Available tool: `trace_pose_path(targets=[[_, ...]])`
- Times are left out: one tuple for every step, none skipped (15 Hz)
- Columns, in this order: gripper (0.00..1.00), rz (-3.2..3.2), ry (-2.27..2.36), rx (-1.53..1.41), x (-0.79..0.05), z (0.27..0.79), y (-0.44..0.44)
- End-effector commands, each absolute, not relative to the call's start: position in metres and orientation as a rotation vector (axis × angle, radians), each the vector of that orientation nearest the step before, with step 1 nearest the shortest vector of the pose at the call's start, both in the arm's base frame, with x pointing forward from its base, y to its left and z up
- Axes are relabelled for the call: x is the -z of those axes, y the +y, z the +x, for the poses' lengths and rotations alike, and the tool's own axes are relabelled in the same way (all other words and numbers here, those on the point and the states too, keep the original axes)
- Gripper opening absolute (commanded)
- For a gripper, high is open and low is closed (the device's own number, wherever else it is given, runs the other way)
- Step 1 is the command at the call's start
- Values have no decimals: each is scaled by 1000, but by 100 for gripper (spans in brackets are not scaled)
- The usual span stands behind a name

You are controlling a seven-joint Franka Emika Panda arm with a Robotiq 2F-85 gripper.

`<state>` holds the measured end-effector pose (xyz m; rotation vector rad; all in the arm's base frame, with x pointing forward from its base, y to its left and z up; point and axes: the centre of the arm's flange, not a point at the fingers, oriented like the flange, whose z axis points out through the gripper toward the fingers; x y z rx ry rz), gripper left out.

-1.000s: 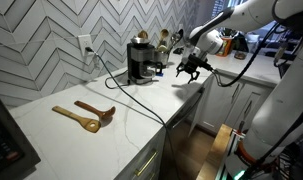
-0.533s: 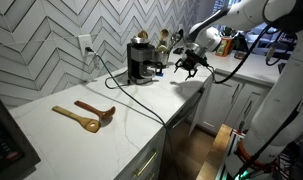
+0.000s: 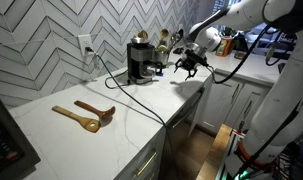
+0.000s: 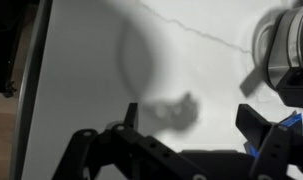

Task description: Remove the kettle from the coffee machine and put it on the counter

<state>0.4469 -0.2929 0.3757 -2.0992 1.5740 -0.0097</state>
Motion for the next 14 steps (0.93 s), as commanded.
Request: trace_pose_path(targets=[[100,-2051,1600,34,-373,452,-293],[100,-2007,1610,49,-371,458,-295],[100,-1963,1612,55,-372,464,-297],[100,-1906,1617,61,-372,471,-300],[100,-1842,1625,58,-373,477,-302],[100,-1781,1644,51,-374,484,-306],[100,-1735,1654,56,-375,489,-308],[100,-1672,1672,38,-376,495,-311],[100,-1623,1685,29,-376,500,-314],[100,-1570,1689,3,-377,505,-317],[100,-1520,1692,-25,-377,511,-319],[100,-1476,1690,-69,-379,517,-320],[100,-1440,1690,-100,-380,522,-320],[100,-1403,1688,-133,-382,527,-320]])
